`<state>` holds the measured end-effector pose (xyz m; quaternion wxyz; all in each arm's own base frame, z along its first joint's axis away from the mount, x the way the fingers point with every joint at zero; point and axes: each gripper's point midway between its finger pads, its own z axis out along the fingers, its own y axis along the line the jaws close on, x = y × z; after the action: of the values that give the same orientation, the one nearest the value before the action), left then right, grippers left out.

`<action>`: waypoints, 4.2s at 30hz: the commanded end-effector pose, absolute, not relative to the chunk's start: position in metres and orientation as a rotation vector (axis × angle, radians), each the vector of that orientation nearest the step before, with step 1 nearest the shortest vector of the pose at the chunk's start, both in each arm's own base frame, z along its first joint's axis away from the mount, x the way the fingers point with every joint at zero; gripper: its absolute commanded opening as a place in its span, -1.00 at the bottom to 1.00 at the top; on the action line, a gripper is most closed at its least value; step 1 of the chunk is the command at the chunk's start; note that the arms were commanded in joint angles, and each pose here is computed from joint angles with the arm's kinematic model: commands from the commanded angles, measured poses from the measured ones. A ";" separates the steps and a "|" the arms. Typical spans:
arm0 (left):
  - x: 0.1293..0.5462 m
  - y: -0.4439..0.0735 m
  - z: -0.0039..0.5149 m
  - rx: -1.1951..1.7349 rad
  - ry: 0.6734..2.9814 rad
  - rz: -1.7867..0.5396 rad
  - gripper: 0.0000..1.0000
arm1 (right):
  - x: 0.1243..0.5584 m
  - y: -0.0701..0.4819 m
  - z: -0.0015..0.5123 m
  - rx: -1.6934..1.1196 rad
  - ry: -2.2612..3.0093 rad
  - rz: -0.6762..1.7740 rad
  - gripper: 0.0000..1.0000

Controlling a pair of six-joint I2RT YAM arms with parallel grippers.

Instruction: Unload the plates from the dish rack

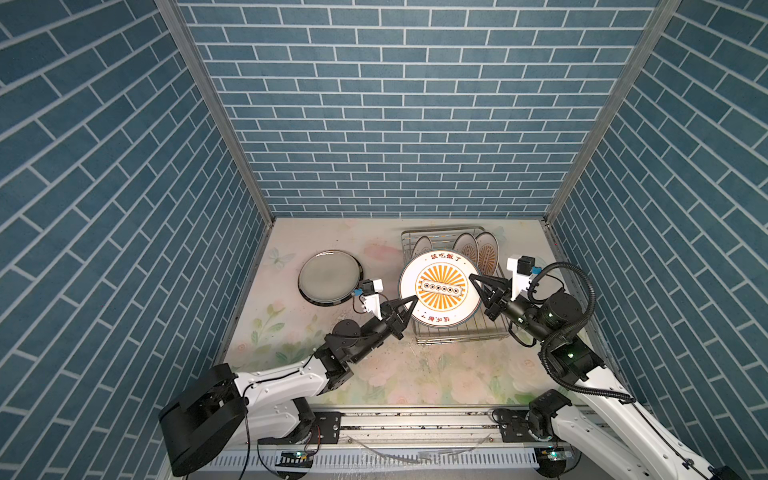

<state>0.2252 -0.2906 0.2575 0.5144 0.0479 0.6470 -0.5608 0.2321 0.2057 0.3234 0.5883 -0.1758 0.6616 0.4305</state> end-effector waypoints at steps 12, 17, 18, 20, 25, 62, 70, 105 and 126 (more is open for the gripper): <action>0.225 -0.299 0.258 0.143 1.555 -1.352 -1.00 | 0.228 0.209 0.327 -0.409 1.546 1.046 0.56; 0.224 -0.295 0.260 0.135 1.535 -1.361 -1.00 | 0.231 0.206 0.327 -0.384 1.575 1.028 0.98; 0.223 -0.293 0.261 0.133 1.525 -1.363 -1.00 | 0.233 0.204 0.324 -0.369 1.601 1.012 0.98; 0.222 -0.289 0.261 0.123 1.519 -1.358 -1.00 | 0.236 0.204 0.321 -0.369 1.630 0.991 0.98; 0.225 -0.277 0.255 0.061 1.551 -1.314 -1.00 | 0.239 0.207 0.318 -0.377 1.638 0.990 0.98; 0.233 -0.122 0.149 -0.835 1.767 -0.848 -1.00 | 0.206 0.338 0.258 -1.004 1.721 0.754 0.91; 0.225 -0.128 0.120 -0.930 1.895 -0.864 -1.00 | 0.206 0.394 0.231 -1.086 1.754 0.729 0.91; 0.225 -0.156 0.051 -1.187 2.169 -0.948 -0.63 | 0.220 0.419 0.180 -1.146 1.910 0.656 0.92; 0.235 -0.157 0.027 -1.245 2.204 -0.880 -0.41 | 0.215 0.434 0.139 -1.278 1.993 0.657 0.89</action>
<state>0.2300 -0.1546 0.0235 0.2269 -0.4504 0.8033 -0.3168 0.2162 0.4263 0.1366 0.3385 -0.4707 0.7746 0.2526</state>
